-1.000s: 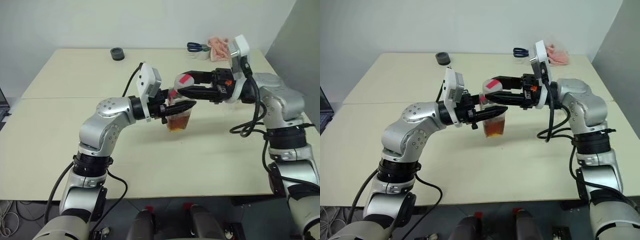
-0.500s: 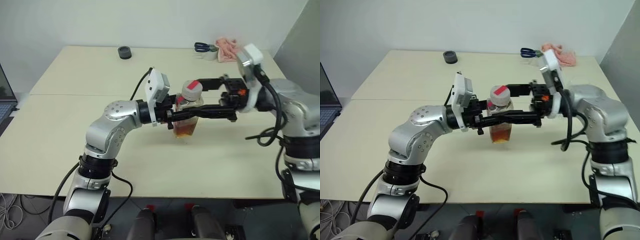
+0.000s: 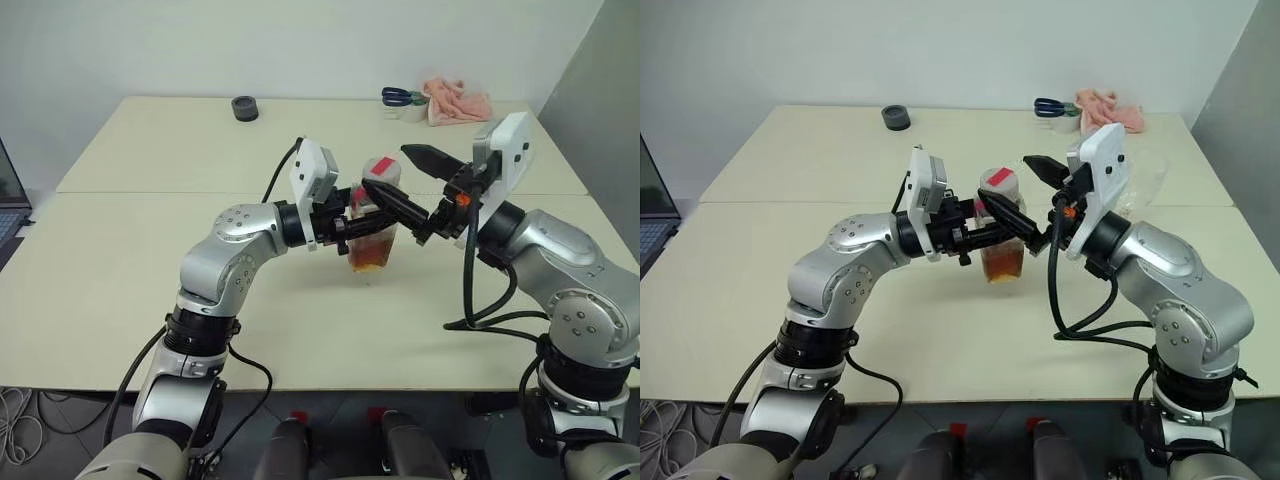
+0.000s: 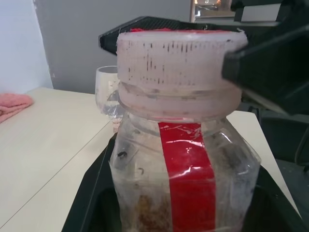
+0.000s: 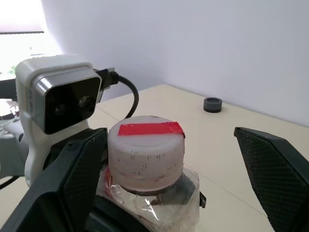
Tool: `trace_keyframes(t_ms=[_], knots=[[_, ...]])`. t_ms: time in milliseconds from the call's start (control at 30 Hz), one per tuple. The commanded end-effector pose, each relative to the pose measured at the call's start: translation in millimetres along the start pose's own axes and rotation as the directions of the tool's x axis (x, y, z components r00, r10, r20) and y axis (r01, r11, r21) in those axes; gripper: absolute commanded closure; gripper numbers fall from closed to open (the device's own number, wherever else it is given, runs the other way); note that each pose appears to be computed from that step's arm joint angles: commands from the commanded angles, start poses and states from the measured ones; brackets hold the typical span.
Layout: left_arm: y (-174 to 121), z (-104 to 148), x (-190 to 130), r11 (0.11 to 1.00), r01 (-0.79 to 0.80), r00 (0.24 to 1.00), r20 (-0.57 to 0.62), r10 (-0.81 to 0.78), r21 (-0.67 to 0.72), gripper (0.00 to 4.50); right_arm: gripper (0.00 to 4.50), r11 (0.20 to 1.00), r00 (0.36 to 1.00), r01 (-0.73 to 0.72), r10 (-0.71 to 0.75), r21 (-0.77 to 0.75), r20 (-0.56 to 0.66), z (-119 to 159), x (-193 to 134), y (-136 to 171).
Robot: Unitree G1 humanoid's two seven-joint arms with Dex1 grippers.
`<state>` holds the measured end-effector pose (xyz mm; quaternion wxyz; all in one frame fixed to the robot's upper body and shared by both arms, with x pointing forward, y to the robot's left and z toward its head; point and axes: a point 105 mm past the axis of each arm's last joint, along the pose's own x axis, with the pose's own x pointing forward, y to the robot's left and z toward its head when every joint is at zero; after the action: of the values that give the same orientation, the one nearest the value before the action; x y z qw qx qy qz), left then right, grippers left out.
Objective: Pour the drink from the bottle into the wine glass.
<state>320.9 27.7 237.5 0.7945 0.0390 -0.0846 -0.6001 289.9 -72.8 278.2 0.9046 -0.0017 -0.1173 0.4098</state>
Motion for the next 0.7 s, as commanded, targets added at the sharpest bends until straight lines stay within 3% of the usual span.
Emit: trace_keyframes(t_ms=[33, 400, 467, 633, 700], knots=[[-2, 21, 5, 0.997, 0.016, 0.998, 0.057, -0.020, 0.074, 2.52, 0.03, 1.000, 0.999, -0.019, 0.019, -0.009, 0.041, 11, -2, 9], [-5, 23, 5, 0.997, 0.019, 0.998, 0.060, -0.024, 0.078, 2.52, 0.03, 0.998, 0.995, -0.056, 0.055, 0.009, 0.081, 20, 7, 18], [-4, 23, 4, 0.997, 0.016, 0.998, 0.057, -0.020, 0.079, 2.52, 0.39, 0.998, 0.993, -0.057, 0.055, 0.017, 0.102, 25, 7, 19], [-3, 22, 2, 0.997, 0.013, 0.998, 0.054, -0.017, 0.079, 2.52, 0.39, 0.998, 0.993, -0.066, 0.064, 0.022, 0.101, 25, 6, 20], [-3, 23, 2, 0.997, 0.012, 0.998, 0.053, -0.017, 0.081, 2.52, 0.75, 0.998, 0.994, -0.067, 0.065, 0.022, 0.089, 22, 6, 20]])
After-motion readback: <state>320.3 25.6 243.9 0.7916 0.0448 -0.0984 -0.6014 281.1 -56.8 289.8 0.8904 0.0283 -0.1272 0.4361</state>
